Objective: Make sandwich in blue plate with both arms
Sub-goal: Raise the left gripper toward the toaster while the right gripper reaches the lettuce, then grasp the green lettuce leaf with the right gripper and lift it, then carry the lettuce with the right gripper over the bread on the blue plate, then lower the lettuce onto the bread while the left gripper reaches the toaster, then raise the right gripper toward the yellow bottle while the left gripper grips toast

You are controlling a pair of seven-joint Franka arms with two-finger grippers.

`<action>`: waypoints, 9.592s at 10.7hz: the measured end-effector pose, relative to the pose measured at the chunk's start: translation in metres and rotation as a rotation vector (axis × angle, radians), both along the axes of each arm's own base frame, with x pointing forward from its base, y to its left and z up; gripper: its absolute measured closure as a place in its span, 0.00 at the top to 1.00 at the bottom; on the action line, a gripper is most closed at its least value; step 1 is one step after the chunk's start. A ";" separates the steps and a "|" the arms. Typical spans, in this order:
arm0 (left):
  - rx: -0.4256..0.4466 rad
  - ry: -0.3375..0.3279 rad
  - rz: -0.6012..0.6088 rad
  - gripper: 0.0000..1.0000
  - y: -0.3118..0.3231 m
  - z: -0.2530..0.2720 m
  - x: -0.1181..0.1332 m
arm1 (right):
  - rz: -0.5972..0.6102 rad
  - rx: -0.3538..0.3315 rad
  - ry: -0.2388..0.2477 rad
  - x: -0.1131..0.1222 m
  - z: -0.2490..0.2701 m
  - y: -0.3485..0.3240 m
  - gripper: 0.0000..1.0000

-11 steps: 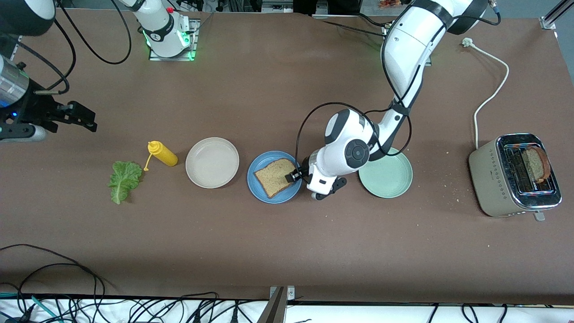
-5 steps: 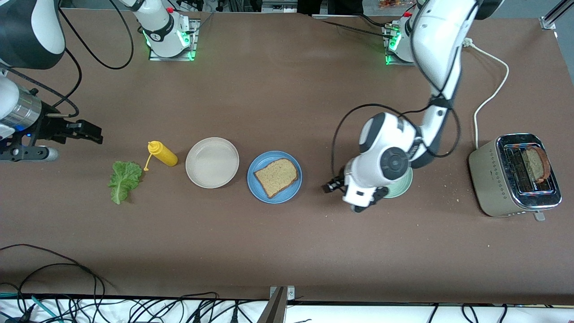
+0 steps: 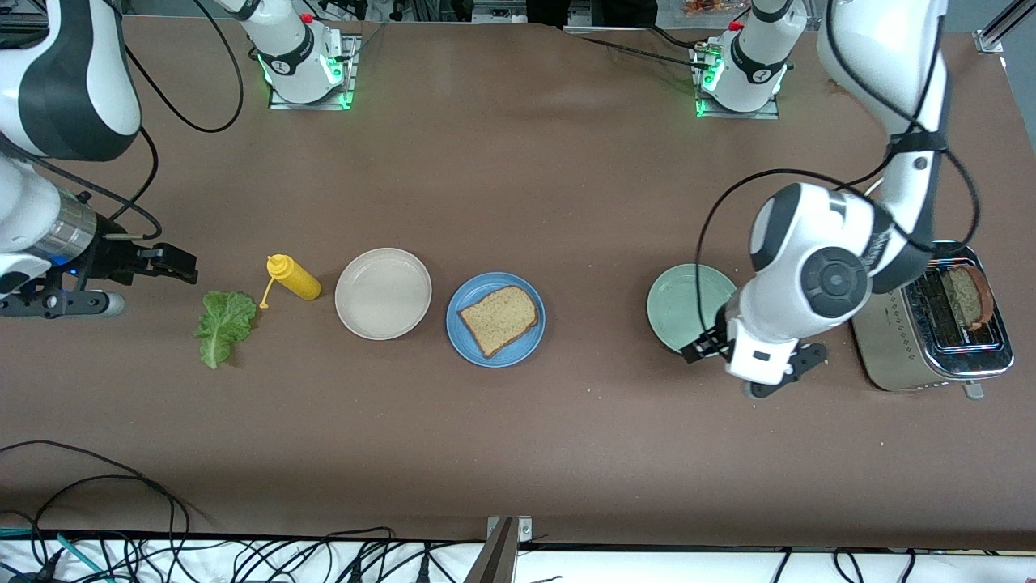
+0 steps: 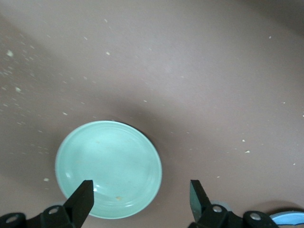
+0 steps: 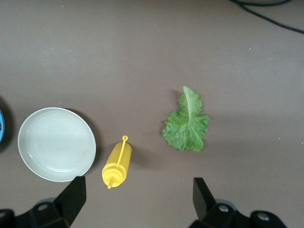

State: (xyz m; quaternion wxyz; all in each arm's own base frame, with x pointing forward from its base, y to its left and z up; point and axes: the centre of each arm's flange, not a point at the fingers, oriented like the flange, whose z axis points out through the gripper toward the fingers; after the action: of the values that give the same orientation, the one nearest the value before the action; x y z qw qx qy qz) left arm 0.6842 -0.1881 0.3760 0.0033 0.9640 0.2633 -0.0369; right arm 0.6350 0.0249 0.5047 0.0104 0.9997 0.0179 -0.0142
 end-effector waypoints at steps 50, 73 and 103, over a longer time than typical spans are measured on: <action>-0.003 -0.057 -0.259 1.00 0.216 0.192 -0.047 | -0.022 0.055 0.120 0.028 -0.045 0.190 0.05; -0.006 -0.046 -0.277 1.00 0.229 0.186 -0.048 | -0.173 -0.002 -0.117 -0.040 -0.258 0.440 0.05; 0.093 -0.002 -0.345 1.00 0.407 0.104 -0.040 | 0.147 -0.097 0.013 0.045 -0.126 0.263 1.00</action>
State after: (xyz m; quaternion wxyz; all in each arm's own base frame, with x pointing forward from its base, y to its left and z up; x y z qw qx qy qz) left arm 0.6441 0.2193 0.4798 -0.0473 0.9940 0.0952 -0.0239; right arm 0.6804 0.2874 0.3786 0.0595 0.9939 0.0905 -0.0207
